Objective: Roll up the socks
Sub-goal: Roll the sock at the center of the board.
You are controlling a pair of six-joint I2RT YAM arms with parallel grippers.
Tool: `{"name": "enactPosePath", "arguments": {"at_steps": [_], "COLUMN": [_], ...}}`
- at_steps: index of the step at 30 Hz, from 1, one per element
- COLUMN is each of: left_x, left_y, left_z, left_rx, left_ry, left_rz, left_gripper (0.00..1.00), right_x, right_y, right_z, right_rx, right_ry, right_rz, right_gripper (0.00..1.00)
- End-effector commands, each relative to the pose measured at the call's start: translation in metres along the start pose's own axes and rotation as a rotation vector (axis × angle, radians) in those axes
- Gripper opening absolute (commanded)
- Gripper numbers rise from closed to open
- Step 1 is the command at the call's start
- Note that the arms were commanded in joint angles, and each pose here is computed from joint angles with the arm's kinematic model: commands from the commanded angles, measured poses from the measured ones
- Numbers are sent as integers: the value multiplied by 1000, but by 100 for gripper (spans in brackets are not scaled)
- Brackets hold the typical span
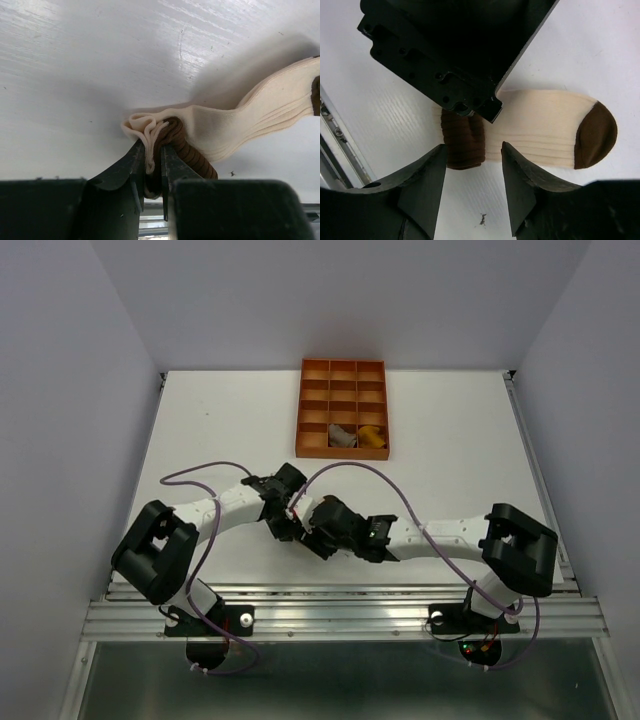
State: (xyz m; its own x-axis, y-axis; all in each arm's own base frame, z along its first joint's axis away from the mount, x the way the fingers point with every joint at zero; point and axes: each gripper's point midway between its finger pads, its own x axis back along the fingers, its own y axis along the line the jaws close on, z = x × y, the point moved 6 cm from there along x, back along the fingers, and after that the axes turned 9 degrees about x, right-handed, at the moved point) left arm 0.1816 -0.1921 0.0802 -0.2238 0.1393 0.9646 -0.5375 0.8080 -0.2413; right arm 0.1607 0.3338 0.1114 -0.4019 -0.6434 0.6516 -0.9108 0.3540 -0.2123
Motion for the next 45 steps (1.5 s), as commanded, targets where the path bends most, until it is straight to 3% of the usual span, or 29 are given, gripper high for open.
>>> {"name": "enactPosePath", "arguments": {"at_steps": [1,6,13,41,44,45], "left_x": [-2,-2,2,-4,-3,-3], "left_y": [38,34,33,31,32,31], "left_z": [5,5,4,14,14,14], "left_rx": [-59,-54,-40,-12,-6,-6], "left_ry": [-35,-36,-42,23,23,22], "left_rz": [-199,-186,-162,-118,-118,-115], "left_gripper": [0,0,0,0,0,0], "right_x": [-12,-15,-11,-27,-28,-28], "right_y": [-5,3,17,28,30,28], "right_z": [-18,-12,-12,40,45,47], "right_rx": [42,6,-74,-173,-185,-208], "right_ry": [-41,-29,-107,-15,4,14], "right_rz": [56,36,-31,-5,16,42], "right_gripper": [53,53,54,49,36,20]}}
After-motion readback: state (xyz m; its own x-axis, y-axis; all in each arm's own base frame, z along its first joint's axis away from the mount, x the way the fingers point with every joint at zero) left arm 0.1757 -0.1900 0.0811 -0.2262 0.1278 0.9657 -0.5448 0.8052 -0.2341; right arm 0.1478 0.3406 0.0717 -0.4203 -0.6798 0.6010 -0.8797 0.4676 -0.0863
